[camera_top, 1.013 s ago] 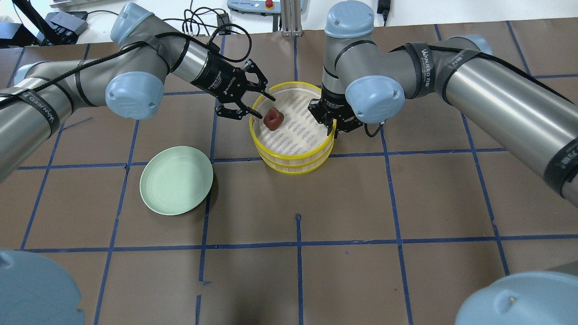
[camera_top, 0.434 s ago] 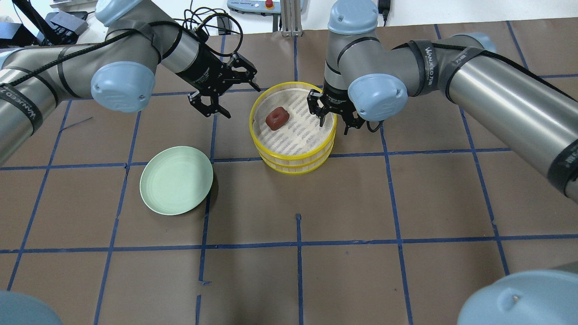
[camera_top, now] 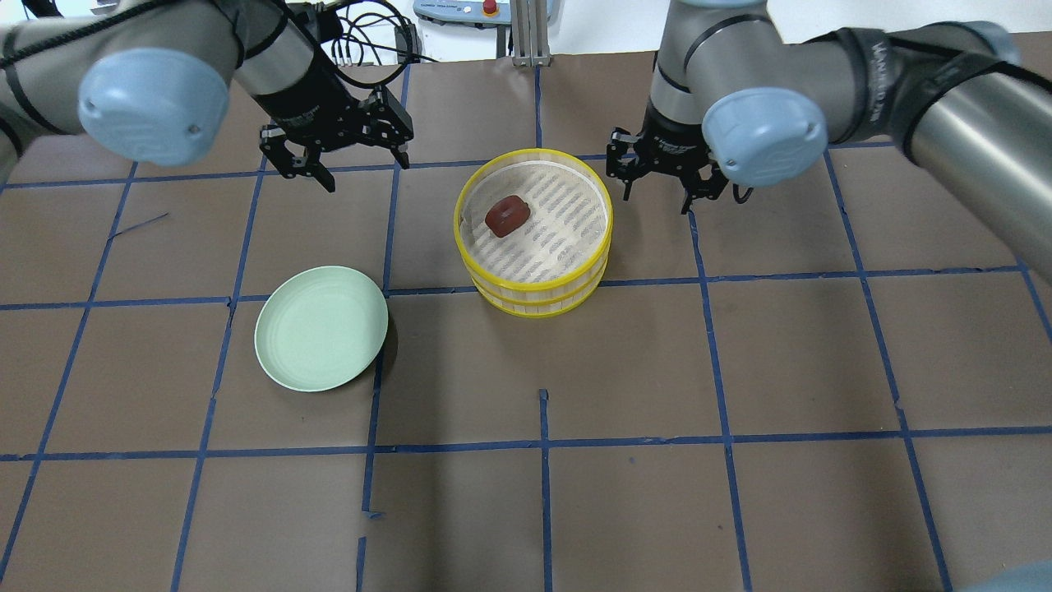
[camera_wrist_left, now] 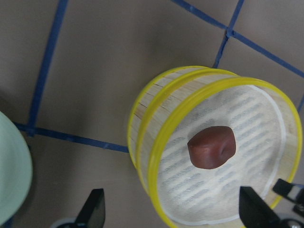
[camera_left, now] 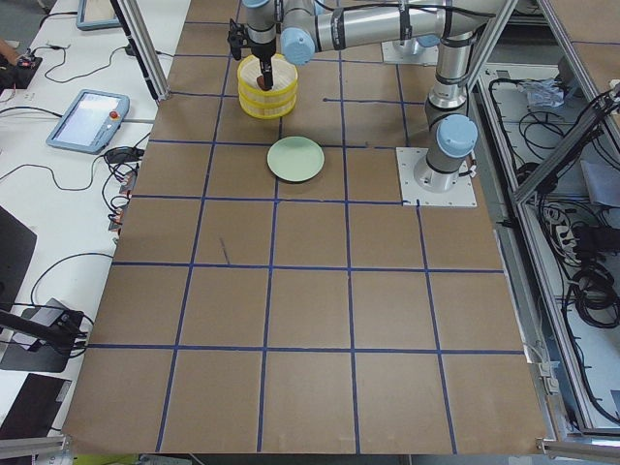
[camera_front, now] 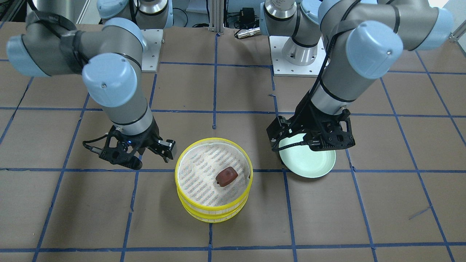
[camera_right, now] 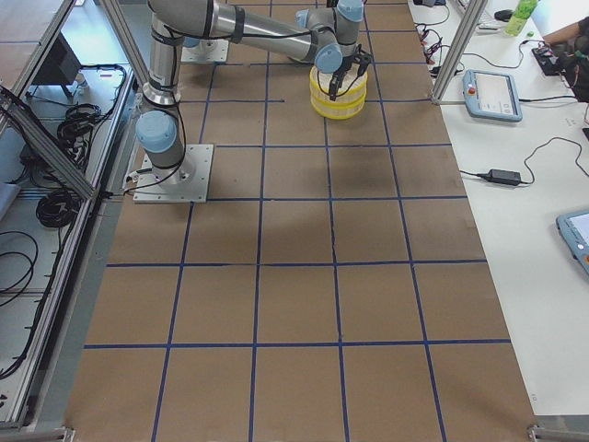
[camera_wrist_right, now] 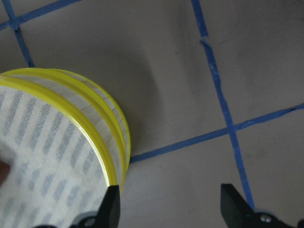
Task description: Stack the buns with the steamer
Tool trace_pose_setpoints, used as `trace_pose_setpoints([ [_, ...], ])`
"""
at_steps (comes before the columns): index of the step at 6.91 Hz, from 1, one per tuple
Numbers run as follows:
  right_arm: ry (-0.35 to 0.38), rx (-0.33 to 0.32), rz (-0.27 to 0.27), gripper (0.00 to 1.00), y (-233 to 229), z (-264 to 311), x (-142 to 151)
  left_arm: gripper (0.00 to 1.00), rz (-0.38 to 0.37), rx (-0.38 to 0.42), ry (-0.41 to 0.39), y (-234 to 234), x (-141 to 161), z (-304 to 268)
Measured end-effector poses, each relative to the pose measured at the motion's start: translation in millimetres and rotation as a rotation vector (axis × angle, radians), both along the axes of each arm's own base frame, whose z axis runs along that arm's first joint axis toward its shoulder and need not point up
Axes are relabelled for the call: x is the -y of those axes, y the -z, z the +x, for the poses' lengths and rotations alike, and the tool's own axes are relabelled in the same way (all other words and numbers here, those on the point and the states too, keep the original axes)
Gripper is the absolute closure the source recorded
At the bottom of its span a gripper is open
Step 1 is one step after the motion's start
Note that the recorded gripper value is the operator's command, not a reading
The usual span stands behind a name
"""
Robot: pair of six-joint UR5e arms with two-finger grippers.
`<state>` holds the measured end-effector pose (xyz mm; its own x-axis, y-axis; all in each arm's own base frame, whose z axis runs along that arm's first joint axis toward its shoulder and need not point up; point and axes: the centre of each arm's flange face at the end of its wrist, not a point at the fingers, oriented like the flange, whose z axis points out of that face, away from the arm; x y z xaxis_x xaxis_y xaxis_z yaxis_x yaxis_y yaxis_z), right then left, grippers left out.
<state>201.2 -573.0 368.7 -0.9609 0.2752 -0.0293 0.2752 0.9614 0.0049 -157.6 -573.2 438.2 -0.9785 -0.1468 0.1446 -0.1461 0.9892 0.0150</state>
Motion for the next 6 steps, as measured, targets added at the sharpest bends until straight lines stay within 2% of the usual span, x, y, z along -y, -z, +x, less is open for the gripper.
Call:
trace_pose_setpoints([
  [2, -0.129, -0.012, 0.02, 0.15, -84.1, -41.6, -31.7, 0.0, 0.021, 0.066, 0.058, -70.6, -20.0, -6.3],
  [3, -0.21, -0.023, 0.041, 0.12, -120.7, -54.0, -49.4, 0.0, 0.024, 0.082, 0.074, -86.4, -35.9, -11.0],
  [4, -0.279, -0.032, 0.056, 0.01, -147.2, -59.4, -63.6, 0.0, 0.039, 0.099, 0.085, -84.6, -53.3, -10.7],
  [6, -0.338, -0.031, 0.065, 0.0, -168.8, -57.2, -80.9, 0.0, 0.058, 0.125, 0.085, -70.0, -82.3, -2.5],
])
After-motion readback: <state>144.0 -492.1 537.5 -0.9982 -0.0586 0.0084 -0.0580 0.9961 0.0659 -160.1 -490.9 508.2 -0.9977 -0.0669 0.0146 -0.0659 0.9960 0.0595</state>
